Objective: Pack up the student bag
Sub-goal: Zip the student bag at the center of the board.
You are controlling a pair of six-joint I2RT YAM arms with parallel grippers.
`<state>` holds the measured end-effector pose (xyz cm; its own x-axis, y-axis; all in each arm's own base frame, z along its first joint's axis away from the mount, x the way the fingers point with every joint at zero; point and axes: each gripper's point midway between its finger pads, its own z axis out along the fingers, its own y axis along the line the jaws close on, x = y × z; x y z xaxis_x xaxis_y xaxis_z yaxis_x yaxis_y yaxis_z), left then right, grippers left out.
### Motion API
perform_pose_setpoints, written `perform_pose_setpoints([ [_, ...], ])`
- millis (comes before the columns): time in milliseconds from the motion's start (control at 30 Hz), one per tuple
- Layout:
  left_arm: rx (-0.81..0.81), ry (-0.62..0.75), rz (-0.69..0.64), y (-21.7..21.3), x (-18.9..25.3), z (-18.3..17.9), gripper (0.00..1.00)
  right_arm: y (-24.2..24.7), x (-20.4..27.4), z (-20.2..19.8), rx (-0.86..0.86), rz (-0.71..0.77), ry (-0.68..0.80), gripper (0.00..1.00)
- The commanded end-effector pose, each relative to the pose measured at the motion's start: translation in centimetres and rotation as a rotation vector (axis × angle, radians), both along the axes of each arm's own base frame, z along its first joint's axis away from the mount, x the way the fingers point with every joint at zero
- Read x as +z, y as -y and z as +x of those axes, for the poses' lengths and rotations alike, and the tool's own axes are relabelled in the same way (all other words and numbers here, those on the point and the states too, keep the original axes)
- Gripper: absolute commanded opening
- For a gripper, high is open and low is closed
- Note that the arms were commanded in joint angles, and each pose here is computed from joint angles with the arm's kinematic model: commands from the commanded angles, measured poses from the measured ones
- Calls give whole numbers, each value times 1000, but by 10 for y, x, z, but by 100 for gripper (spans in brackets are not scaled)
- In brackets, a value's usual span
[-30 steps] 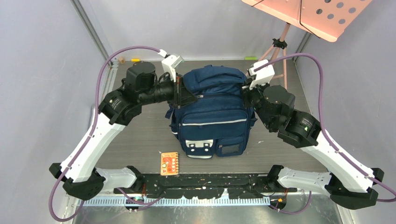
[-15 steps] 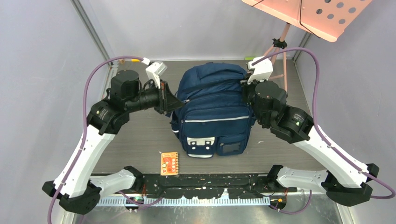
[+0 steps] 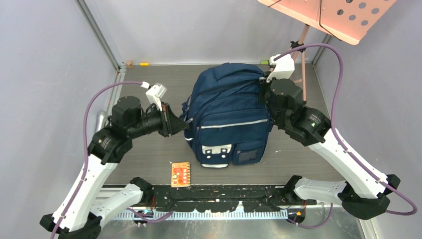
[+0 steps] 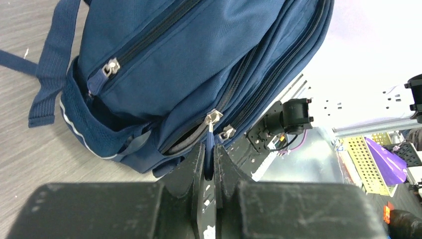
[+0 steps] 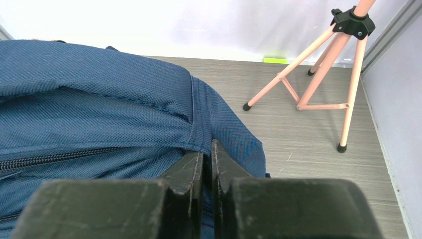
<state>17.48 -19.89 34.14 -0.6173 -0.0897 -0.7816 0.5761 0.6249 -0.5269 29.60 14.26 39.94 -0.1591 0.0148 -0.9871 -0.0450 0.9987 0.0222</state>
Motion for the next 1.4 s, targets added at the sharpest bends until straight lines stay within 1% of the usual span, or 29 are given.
perform_pose_setpoints([
  [0,77,-76,30,-20,-28,-15,0,64,12,1,-280,-31,22,0],
  [300,78,-188,-47,-13,-70,-26,0,56,12,5,-252,-11,19,0],
  [400,83,-215,-38,-13,-84,-27,0,54,12,5,-243,1,19,0],
  [567,39,-262,-36,-6,-108,-30,0,49,11,5,-214,23,21,0],
  [867,13,-330,19,-5,-151,-33,0,45,9,6,-193,30,22,0],
  [967,-5,-342,14,-2,-158,-34,0,44,9,7,-190,33,22,1],
  [1100,18,-342,57,-8,-168,-31,0,43,9,7,-188,32,22,0],
  [1200,34,-292,73,-12,-163,-26,1,43,9,6,-184,37,24,0],
  [1233,35,-259,71,-12,-157,-23,8,43,11,6,-181,40,27,0],
  [1267,36,-219,69,-13,-150,-20,19,43,11,6,-180,42,28,0],
  [1333,45,-119,76,-16,-132,-12,42,43,14,4,-176,50,34,0],
  [1367,52,-68,83,-19,-122,-9,51,44,15,3,-173,54,37,0],
])
